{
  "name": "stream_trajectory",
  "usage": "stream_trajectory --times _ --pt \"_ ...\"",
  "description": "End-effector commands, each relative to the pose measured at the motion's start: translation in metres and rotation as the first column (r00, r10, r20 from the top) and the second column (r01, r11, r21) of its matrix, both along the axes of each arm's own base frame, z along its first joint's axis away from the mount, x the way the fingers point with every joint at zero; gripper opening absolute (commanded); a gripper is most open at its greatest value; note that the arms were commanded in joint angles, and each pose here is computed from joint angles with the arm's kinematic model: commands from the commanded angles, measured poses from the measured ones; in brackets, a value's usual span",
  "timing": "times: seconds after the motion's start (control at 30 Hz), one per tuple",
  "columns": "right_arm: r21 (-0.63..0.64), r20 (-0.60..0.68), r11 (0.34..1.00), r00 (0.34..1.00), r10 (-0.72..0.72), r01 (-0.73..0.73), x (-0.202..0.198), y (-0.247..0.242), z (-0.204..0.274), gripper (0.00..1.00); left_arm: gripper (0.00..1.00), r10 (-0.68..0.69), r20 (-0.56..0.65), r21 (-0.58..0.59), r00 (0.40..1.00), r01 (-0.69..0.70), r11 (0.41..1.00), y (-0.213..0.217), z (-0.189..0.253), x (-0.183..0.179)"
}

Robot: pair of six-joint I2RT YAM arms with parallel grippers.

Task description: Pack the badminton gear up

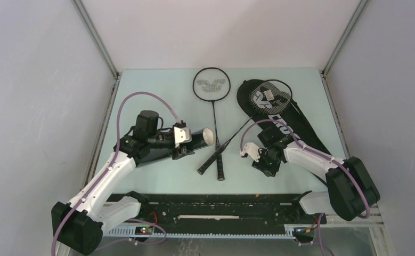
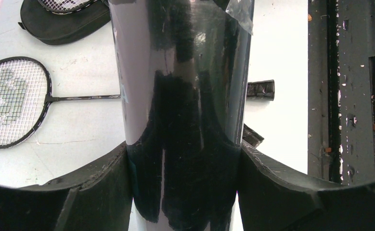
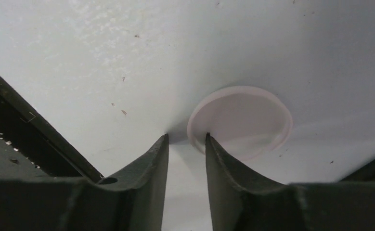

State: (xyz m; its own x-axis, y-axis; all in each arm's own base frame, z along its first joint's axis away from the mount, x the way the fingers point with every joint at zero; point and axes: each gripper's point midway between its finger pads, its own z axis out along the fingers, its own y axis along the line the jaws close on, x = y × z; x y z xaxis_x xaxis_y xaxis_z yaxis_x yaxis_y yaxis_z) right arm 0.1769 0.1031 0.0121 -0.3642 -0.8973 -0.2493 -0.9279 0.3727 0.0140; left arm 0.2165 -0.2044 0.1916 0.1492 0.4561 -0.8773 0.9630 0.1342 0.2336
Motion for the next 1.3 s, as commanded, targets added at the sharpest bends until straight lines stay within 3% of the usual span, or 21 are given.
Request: stream_trajectory --times 0.0,0.1,0.23,0.27,0.4,0.5,0.63,0.77,1.0,1.27 --pt "-0.031 0.054 0.999 0.998 0.034 -0.033 0.011 0.001 -0.003 0.38 0.21 -0.010 0.062 -0.020 0.998 0.011 1.000 -0.001 0.014 0.002" --pt "-0.045 0.076 0.998 0.996 0.056 -0.053 0.014 0.002 -0.004 0.27 0.21 -0.011 0.063 -0.021 0.998 0.012 1.000 -0.002 0.014 0.003" --pt "-0.028 0.129 0.996 0.987 0.090 -0.088 0.020 0.011 0.008 0.02 0.21 -0.007 0.057 -0.024 0.998 0.009 1.000 -0.002 0.015 0.003" --pt "-0.006 0.138 0.995 0.986 0.096 -0.096 0.020 0.016 0.015 0.00 0.21 -0.008 0.055 -0.025 0.998 0.009 1.000 -0.002 0.015 0.003" --pt "0.173 0.172 0.976 0.980 0.100 -0.130 0.022 0.051 0.063 0.00 0.22 -0.018 0.047 -0.032 0.999 0.020 0.999 -0.004 0.017 0.002" --pt "0.366 0.221 0.913 0.970 0.105 -0.183 0.022 0.084 0.117 0.00 0.22 -0.040 0.029 -0.046 0.999 0.041 0.998 -0.007 0.019 -0.001" --pt "0.612 0.313 0.742 0.945 0.092 -0.274 0.021 0.124 0.201 0.00 0.21 -0.078 -0.023 -0.088 0.997 0.075 0.993 -0.015 0.026 -0.005" --pt "0.772 0.327 0.555 0.942 0.072 -0.310 0.020 0.149 0.272 0.00 0.21 -0.120 -0.048 -0.117 0.992 0.113 0.987 -0.022 0.034 -0.008" --pt "0.903 0.198 0.341 0.957 0.210 -0.262 -0.002 0.177 0.316 0.00 0.20 -0.151 -0.057 -0.162 0.987 0.140 0.977 -0.031 0.042 -0.011" --pt "0.920 0.133 0.319 0.948 0.289 -0.227 -0.016 0.192 0.316 0.00 0.20 -0.132 -0.060 -0.172 0.989 0.120 0.978 -0.035 0.043 -0.007"
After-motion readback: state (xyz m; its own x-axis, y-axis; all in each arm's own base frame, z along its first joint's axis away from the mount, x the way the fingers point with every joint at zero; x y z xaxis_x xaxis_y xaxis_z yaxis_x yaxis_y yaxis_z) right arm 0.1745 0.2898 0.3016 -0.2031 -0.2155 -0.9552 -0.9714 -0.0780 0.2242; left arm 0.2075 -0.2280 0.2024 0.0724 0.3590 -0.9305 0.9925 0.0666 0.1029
